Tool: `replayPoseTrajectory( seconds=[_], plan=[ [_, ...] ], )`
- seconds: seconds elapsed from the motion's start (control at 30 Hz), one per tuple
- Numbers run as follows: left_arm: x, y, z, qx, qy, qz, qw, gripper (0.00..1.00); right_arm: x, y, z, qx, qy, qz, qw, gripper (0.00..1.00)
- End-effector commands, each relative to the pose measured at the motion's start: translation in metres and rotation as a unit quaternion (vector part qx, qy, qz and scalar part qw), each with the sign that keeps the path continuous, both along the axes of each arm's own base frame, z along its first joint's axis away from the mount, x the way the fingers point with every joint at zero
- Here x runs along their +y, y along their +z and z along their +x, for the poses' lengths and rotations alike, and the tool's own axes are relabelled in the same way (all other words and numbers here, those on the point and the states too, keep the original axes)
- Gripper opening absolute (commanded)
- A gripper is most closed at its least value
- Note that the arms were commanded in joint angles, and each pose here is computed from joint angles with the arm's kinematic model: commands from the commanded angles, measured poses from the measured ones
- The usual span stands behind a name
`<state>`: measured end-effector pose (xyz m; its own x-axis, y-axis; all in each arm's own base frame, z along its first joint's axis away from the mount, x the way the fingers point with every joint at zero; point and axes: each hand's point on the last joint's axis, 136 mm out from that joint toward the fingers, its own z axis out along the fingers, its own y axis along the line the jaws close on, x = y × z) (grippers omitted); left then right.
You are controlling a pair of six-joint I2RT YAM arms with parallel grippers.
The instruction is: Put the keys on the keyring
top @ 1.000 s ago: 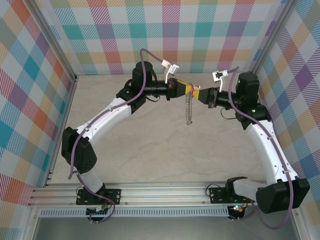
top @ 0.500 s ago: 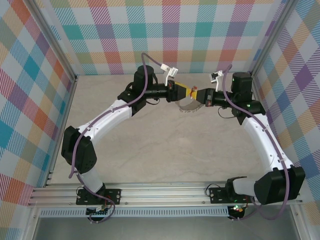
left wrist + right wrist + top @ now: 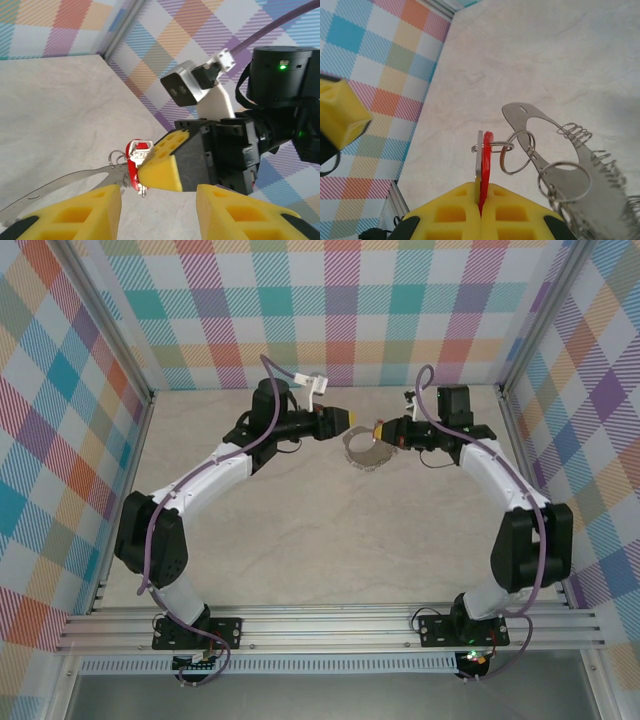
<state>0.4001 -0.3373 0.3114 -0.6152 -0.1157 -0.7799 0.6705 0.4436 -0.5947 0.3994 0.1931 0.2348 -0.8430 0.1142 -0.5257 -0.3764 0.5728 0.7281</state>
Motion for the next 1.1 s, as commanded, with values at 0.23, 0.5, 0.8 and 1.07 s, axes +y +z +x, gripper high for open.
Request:
replayPoseTrajectory(
  seconds=[0.23, 0.5, 0.8, 1.07],
  plan=[
    [0.019, 0.017, 0.011, -0.018, 0.023, -0.027, 0.999, 0.44, -0.010, 0.007, 0.062, -0.046, -0.010, -0.003, 0.999, 0.00],
    [0.019, 0.016, 0.009, -0.010, 0.022, -0.034, 0.999, 0.44, -0.007, -0.054, 0.049, 0.020, -0.014, 0.019, 1.000, 0.00],
    [0.023, 0.016, 0.002, 0.000, 0.026, -0.043, 0.999, 0.44, -0.008, -0.107, 0.003, 0.083, -0.026, 0.028, 0.996, 0.00],
    [0.022, 0.009, 0.003, 0.013, 0.026, -0.046, 0.999, 0.44, -0.004, -0.146, -0.032, 0.132, -0.024, 0.017, 0.991, 0.00]
  ],
)
